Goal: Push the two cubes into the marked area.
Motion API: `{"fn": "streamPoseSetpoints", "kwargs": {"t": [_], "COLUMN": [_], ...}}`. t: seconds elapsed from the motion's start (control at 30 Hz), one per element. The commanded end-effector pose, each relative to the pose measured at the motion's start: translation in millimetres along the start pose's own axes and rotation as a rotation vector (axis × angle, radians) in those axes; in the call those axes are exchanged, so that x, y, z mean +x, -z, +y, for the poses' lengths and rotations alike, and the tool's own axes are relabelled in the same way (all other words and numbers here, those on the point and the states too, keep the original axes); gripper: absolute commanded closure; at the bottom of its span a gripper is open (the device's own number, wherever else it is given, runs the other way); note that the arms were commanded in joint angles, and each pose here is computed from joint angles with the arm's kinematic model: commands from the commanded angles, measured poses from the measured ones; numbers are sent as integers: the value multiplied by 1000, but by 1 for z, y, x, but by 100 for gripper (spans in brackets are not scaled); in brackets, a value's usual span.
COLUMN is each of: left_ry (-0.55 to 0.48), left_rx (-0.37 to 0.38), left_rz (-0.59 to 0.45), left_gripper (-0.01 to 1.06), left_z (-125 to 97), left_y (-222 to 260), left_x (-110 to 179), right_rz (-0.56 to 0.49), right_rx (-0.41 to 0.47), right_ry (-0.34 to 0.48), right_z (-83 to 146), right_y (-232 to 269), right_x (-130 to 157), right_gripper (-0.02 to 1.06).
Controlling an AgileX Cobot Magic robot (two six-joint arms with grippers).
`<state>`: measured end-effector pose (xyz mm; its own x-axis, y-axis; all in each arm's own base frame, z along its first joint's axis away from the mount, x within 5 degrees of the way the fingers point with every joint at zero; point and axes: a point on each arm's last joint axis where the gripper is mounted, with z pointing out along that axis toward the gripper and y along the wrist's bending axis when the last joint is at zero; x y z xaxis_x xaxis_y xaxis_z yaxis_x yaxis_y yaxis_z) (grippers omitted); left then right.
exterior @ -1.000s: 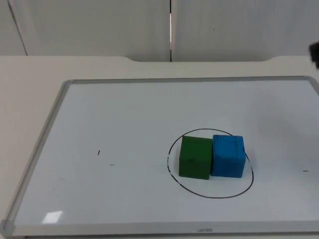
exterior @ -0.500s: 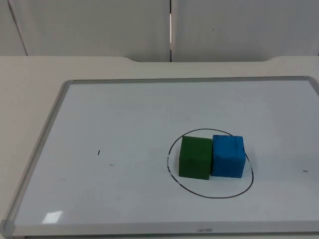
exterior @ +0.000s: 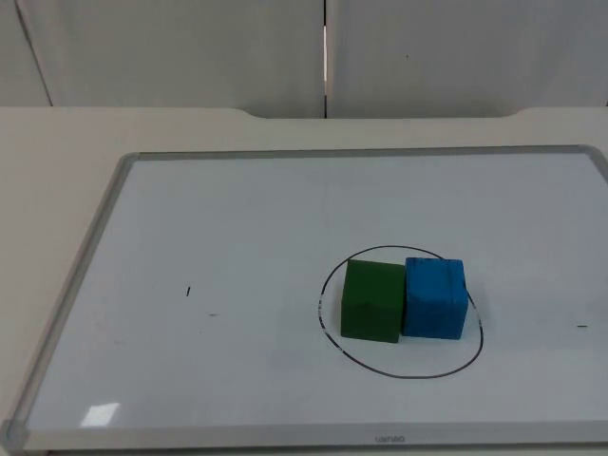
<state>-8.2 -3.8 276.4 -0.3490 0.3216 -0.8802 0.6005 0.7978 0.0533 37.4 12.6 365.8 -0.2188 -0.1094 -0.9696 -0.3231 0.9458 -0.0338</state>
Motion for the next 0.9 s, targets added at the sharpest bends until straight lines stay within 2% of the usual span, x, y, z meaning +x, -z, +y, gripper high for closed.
{"fn": "streamPoseSetpoints", "kwargs": {"t": [0.0, 0.2, 0.5, 0.73, 0.87], "left_ry": [6, 6, 6, 6, 6], "left_rx": [-6, -6, -6, -6, -6], "left_rz": [0, 0, 0, 0, 0], "left_gripper": [105, 105, 105, 105, 105], "left_z": [0, 0, 0, 0, 0], "left_y": [0, 0, 0, 0, 0], "left_x": [1, 1, 1, 1, 1], "right_rz": [31, 167, 152, 61, 64], "right_rx": [8, 3, 32, 35, 36], "right_ry": [-1, -2, -6, -8, -23], "right_z": [0, 0, -2, -1, -1], "right_y": [2, 6, 30, 64, 70], "right_x": [3, 17, 29, 45, 52], "right_gripper": [105, 105, 105, 105, 105]}}
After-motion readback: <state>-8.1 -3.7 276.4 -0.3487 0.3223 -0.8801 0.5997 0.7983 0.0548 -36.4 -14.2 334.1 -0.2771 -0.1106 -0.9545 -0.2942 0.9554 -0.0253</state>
